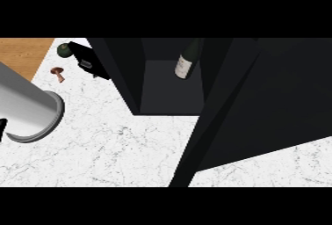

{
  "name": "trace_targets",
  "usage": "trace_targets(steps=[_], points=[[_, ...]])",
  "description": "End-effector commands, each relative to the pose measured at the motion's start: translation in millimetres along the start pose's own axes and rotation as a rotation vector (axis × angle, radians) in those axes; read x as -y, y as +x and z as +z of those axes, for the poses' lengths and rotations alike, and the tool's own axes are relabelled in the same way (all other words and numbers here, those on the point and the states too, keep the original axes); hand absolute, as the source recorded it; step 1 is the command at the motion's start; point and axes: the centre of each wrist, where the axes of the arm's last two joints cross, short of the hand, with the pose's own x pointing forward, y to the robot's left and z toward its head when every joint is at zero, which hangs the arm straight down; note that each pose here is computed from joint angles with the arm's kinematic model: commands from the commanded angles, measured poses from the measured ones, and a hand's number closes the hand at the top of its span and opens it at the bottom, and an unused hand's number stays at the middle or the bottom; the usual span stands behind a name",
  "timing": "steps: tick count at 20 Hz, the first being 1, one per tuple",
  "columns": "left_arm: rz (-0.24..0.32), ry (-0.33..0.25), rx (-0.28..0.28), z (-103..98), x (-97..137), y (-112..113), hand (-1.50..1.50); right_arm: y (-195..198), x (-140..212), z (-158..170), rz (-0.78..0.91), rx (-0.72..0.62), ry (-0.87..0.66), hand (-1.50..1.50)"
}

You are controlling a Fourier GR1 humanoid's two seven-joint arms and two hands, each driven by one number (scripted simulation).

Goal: Pick up the wine, place it into the cabinet and close the cabinet

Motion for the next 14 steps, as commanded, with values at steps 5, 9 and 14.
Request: trace_targets(steps=[5, 9, 14], points=[[0.046, -0.02, -0.008, -16.3, -5.2, 8.0, -1.5, -1.2, -45.5, -30.1, 0.069, 0.103, 0.078, 1.5], [0.083, -0.024, -0.018, -14.9, -7.4, 1.3, -1.5, 4.4, -44.1, -41.6, 0.083, 0.116, 0.066, 1.5], [0.08, -0.045, -0.02, -20.9, 3.5, -1.8, -1.5, 10.4, -39.6, -66.1, 0.051, 0.09, 0.066, 1.5]])
